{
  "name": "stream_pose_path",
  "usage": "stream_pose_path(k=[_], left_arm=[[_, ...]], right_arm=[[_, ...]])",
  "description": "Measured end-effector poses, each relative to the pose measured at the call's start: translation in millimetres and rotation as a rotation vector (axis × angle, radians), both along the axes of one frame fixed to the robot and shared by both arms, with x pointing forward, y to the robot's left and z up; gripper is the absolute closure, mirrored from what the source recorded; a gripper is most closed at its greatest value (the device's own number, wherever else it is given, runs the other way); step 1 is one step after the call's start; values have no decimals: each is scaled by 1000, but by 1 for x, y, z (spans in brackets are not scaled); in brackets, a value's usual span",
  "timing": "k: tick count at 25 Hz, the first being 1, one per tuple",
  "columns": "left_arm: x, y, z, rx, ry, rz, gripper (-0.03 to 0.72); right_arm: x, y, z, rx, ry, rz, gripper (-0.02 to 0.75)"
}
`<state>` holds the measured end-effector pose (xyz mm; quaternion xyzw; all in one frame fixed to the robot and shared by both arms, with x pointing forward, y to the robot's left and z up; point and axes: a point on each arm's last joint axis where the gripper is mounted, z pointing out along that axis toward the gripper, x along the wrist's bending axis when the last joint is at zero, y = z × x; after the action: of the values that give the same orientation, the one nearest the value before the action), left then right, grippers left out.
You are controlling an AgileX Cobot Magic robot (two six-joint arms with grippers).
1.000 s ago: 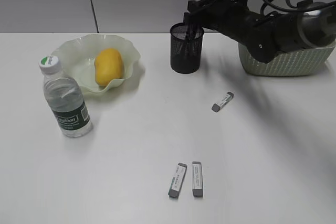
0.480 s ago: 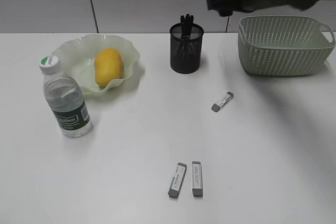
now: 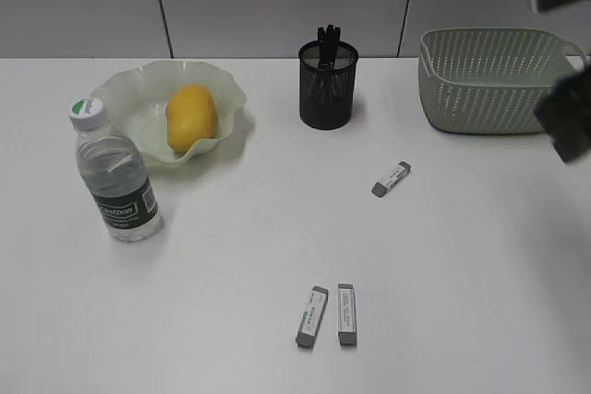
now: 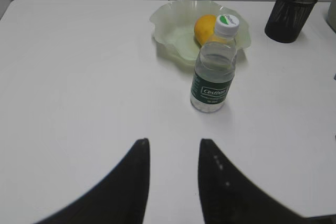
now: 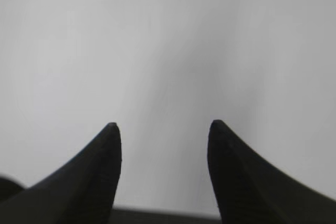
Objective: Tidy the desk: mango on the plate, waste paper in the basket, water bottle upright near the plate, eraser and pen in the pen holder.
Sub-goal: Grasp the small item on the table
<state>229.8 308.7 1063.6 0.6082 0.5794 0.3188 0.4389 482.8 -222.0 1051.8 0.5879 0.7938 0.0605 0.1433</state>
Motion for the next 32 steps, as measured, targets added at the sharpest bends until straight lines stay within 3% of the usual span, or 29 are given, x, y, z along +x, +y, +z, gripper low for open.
stream_pose_path(k=[3, 6, 11, 15, 18, 22, 32], left_arm=[[0, 0, 0, 0, 0, 0, 451], [0, 0, 0, 0, 0, 0, 451], [0, 0, 0, 0, 0, 0, 451], [0, 0, 0, -1, 0, -1, 451], [0, 0, 0, -1, 0, -1, 451], [0, 0, 0, -1, 0, -1, 451], [7, -2, 0, 14, 41, -8, 451]], right_arm=[[-52, -19, -4, -19, 101, -26, 315], [-98, -34, -5, 26, 77, -36, 315], [-166, -57, -7, 125, -116, 2, 315], [-201, -68, 3, 243, -410, 58, 315], [-222, -74, 4, 313, -593, 77, 315], [-240, -82, 5, 360, -735, 89, 337], [-248, -84, 5, 376, -786, 86, 369]])
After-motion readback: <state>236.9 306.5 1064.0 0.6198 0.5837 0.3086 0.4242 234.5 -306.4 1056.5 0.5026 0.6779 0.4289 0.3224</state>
